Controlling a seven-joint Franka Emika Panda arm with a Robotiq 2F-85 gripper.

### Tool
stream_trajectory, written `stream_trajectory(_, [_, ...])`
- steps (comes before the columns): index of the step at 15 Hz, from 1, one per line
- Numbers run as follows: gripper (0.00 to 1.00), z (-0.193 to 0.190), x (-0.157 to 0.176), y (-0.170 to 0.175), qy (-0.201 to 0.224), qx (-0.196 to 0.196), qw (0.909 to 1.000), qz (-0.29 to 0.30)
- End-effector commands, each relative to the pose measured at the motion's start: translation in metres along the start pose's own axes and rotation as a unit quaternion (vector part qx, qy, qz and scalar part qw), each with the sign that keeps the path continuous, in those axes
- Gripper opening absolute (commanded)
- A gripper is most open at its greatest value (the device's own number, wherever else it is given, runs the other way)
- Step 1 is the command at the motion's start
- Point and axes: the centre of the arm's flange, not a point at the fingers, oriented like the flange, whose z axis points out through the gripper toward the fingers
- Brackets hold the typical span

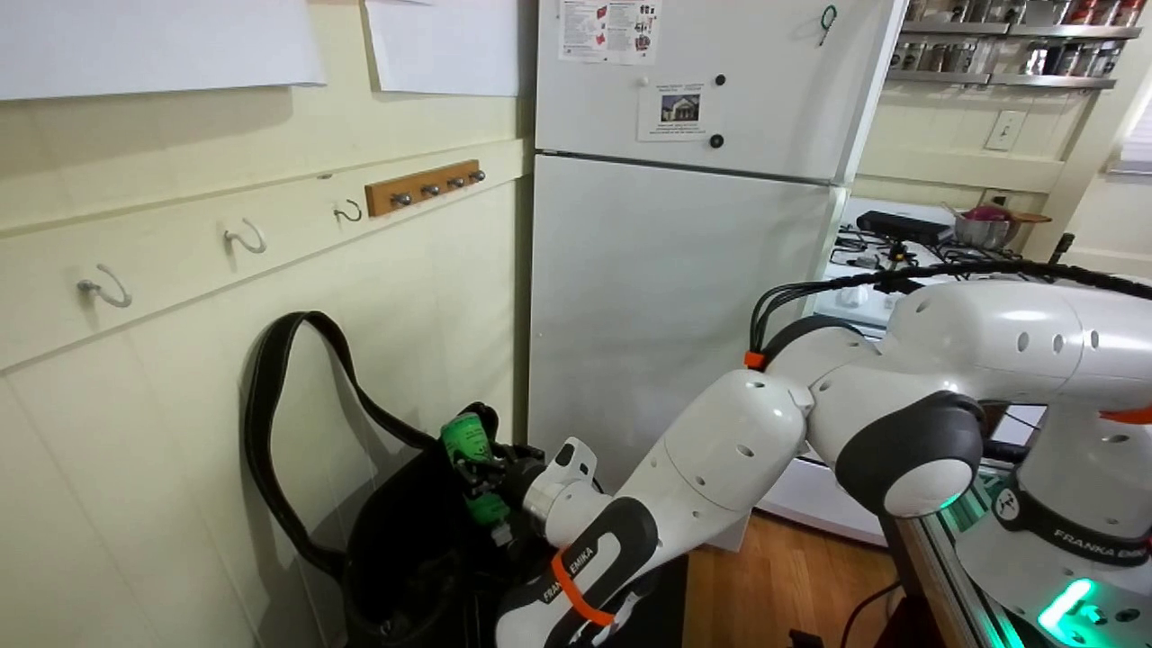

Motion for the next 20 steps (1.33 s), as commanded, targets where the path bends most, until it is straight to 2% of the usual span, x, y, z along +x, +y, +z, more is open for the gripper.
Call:
stream_trajectory(1, [0.61,0.0,0.0,0.001,0.0,0.0,1.0,-0.001])
stream_trajectory(5, [0.61,0.0,0.0,0.001,-0.001,0.0,1.0,-0.002])
stream_trajectory(6, [0.36,0.0,-0.001,0.001,-0.001,0.0,1.0,-0.002])
stream_trajectory(10, [0.36,-0.001,-0.03,-0.011,0.003,0.008,0.9995,-0.03])
stream_trajectory(16, [0.36,-0.008,-0.045,-0.014,0.039,0.018,0.9968,-0.067])
stream_trajectory(20, [0.36,-0.004,-0.051,-0.011,0.055,0.015,0.9967,-0.058])
